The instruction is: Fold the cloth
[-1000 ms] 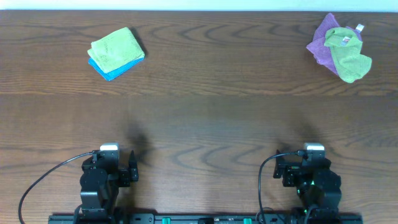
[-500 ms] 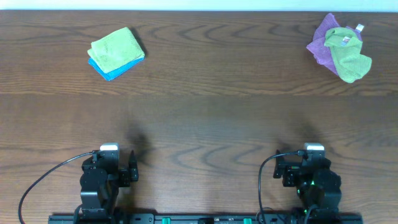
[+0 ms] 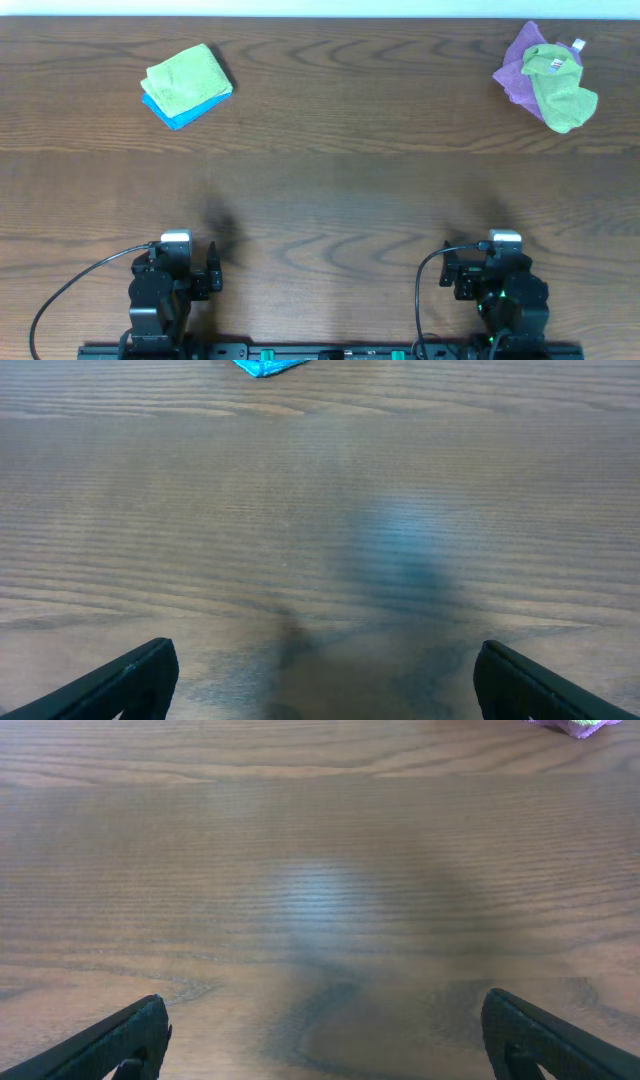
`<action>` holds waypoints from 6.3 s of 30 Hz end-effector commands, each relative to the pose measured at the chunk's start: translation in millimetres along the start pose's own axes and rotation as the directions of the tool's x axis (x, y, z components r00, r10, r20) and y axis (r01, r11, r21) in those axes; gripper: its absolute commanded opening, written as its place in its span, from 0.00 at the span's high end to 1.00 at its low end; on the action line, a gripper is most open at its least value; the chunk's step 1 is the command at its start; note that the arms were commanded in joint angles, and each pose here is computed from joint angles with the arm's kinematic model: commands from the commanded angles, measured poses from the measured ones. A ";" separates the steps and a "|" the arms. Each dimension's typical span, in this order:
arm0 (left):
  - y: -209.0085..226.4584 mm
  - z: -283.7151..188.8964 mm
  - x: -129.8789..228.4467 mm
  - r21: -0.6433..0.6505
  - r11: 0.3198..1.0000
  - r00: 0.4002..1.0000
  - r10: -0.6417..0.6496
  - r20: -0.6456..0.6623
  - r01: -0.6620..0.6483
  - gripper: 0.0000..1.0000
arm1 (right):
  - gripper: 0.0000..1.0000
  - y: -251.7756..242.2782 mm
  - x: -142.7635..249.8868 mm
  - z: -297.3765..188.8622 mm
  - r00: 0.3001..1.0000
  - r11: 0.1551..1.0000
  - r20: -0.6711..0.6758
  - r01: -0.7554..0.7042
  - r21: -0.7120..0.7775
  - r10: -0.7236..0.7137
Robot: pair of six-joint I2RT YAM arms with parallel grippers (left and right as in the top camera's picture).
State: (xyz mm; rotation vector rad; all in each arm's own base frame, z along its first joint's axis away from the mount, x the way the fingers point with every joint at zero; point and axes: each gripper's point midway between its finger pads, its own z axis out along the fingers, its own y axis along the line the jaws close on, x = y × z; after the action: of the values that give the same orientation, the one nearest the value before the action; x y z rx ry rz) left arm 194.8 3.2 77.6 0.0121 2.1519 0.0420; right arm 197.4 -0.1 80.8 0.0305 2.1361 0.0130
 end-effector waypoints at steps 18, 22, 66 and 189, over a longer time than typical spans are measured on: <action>3.6 0.9 2.5 -0.020 1.000 1.000 0.009 -0.004 -0.009 0.04 | 0.01 -21.5 -24.6 -12.8 0.979 0.974 -0.027 -0.200 0.102 0.204; 3.7 0.9 2.5 -0.021 1.000 1.000 0.009 -0.004 -0.009 0.05 | 0.01 -32.3 -53.3 -22.1 0.968 0.962 -0.079 -0.225 0.156 0.239; 3.6 0.9 2.5 -0.020 1.000 1.000 0.009 -0.004 -0.009 0.05 | 0.01 -154.3 -259.7 134.0 0.890 0.869 -0.174 -0.343 0.357 0.422; 3.6 0.9 2.5 -0.020 1.000 1.000 0.009 -0.004 -0.009 0.05 | 0.98 150.1 -111.1 17.1 0.716 0.878 -0.596 0.048 -0.477 -0.363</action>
State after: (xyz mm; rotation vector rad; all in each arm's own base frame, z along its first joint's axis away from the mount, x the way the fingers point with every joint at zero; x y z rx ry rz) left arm 194.8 3.8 77.9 0.0096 2.1503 0.0454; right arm 298.4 137.2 164.3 -0.4862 2.8460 0.3169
